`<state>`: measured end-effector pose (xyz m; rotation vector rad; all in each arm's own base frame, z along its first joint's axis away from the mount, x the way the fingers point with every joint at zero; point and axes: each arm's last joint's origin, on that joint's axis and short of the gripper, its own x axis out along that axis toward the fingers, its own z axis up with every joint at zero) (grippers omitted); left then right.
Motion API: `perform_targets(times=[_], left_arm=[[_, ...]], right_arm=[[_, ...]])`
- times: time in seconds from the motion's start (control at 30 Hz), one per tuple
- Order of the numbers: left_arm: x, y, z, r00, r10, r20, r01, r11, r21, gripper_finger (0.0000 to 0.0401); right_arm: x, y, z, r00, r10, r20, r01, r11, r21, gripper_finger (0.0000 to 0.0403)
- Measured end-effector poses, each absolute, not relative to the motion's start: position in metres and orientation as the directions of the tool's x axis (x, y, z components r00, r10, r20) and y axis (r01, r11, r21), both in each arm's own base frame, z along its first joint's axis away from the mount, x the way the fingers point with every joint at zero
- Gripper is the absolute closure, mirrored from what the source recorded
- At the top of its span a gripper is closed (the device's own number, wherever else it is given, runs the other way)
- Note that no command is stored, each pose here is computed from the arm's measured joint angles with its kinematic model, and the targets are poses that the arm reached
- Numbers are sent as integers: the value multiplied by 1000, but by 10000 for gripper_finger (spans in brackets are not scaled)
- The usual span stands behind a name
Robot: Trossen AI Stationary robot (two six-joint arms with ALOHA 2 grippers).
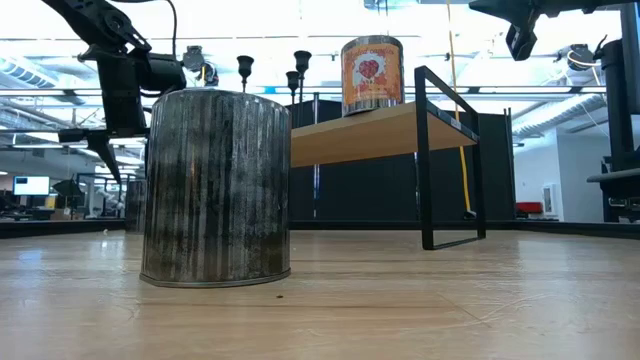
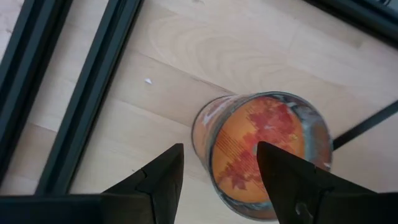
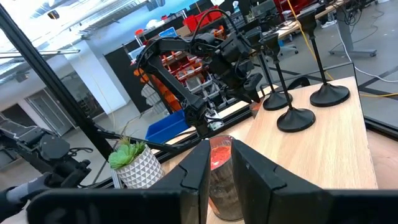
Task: Pick & Place candle stick holders
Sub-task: Align the orange scented candle with the other orange scented candle on the shelf
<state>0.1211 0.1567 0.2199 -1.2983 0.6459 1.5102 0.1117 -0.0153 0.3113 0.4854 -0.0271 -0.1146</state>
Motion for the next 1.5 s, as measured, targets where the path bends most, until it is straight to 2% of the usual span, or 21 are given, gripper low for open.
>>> perform_targets(times=[0.6,0.7,0.97,1.13,1.5], left_arm=[[128,172,196,-3,251,-968,-939,-334,-84,195],[128,172,196,-8,252,-968,-939,-334,-79,217],[127,172,195,-28,257,-966,-947,-316,-56,334],[127,172,195,-41,266,-963,-952,-303,-43,389],[126,171,195,-40,258,-965,-974,-227,-20,396]], right_arm=[[112,-15,312,993,-116,0,103,878,467,344],[112,-15,312,993,-116,0,103,878,467,344],[112,-15,312,993,-116,0,103,878,467,344],[112,-15,312,993,-116,0,103,878,467,344],[112,-15,312,993,-116,0,103,878,467,344]])
